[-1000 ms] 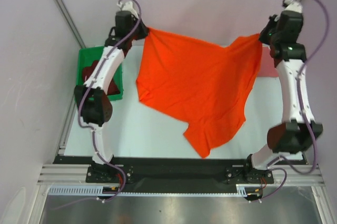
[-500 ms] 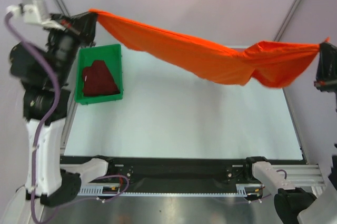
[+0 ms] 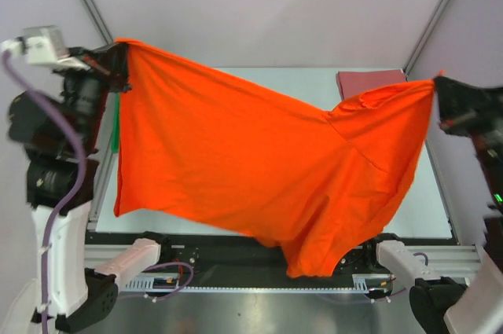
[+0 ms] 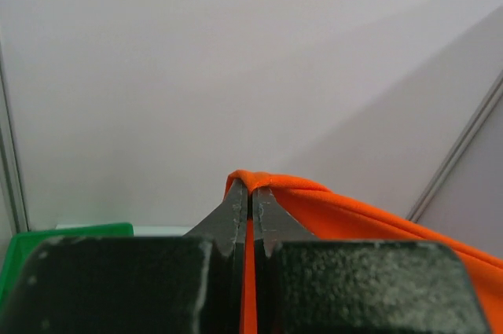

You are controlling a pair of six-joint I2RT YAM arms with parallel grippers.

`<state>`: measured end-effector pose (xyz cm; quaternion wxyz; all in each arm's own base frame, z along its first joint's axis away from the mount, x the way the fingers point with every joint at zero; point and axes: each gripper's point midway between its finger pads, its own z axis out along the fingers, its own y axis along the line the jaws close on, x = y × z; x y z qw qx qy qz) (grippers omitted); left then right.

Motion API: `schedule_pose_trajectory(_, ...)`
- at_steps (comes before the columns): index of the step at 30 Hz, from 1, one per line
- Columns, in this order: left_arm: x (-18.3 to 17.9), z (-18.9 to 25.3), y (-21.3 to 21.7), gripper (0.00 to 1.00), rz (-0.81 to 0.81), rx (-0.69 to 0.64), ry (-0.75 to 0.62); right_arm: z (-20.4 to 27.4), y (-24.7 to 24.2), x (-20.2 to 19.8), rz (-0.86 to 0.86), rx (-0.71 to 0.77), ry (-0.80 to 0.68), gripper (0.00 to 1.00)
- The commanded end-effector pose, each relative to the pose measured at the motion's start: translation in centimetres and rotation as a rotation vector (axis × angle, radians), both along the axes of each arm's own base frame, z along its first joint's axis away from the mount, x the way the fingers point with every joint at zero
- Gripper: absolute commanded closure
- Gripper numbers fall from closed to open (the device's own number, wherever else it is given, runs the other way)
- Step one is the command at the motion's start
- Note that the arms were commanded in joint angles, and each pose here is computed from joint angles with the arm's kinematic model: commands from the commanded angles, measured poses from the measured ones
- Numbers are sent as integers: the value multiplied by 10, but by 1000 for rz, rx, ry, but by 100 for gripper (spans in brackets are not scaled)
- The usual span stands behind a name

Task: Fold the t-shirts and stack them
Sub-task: Flatten the tshirt out

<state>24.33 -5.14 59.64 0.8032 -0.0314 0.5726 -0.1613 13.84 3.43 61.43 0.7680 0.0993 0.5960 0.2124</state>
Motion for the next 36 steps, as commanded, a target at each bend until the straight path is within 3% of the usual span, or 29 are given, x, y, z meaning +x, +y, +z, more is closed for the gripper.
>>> schedule_pose_trajectory(1, 74, -59, -10, 100, 28, 51, 151, -46, 6, 66, 13, 49, 163, 100)
schedule_pose_trajectory(8, 201, -193, -41, 100, 9, 82, 416, -142, -19, 177, -162, 4, 402, 100)
schedule_pose_trajectory(12, 256, -226, -54, 100, -4, 88, 481, -187, -34, 232, -230, -30, 460, 100)
schedule_pose_trajectory(14, 280, -246, -57, 100, 0, 87, 515, -204, -40, 245, -250, -44, 503, 100)
schedule_pose_trajectory(18, 311, -245, -71, 100, -46, 95, 506, -217, -46, 263, -269, -91, 536, 100)
schedule_pose_trajectory(23, 329, -259, -74, 100, -48, 92, 522, -231, -47, 278, -266, -117, 568, 100)
schedule_pose_trajectory(27, 328, -257, -79, 100, -77, 86, 528, -216, -47, 279, -267, -119, 534, 100)
schedule_pose_trajectory(31, 302, -205, -77, 100, -90, 63, 460, -177, -34, 263, -227, -103, 483, 100)
schedule_pose_trajectory(34, 273, -161, -69, 100, -83, 50, 401, -139, -15, 229, -159, -88, 423, 100)
schedule_pose_trajectory(36, 235, -111, -60, 100, -76, 37, 311, -115, -6, 193, -113, -71, 379, 100)
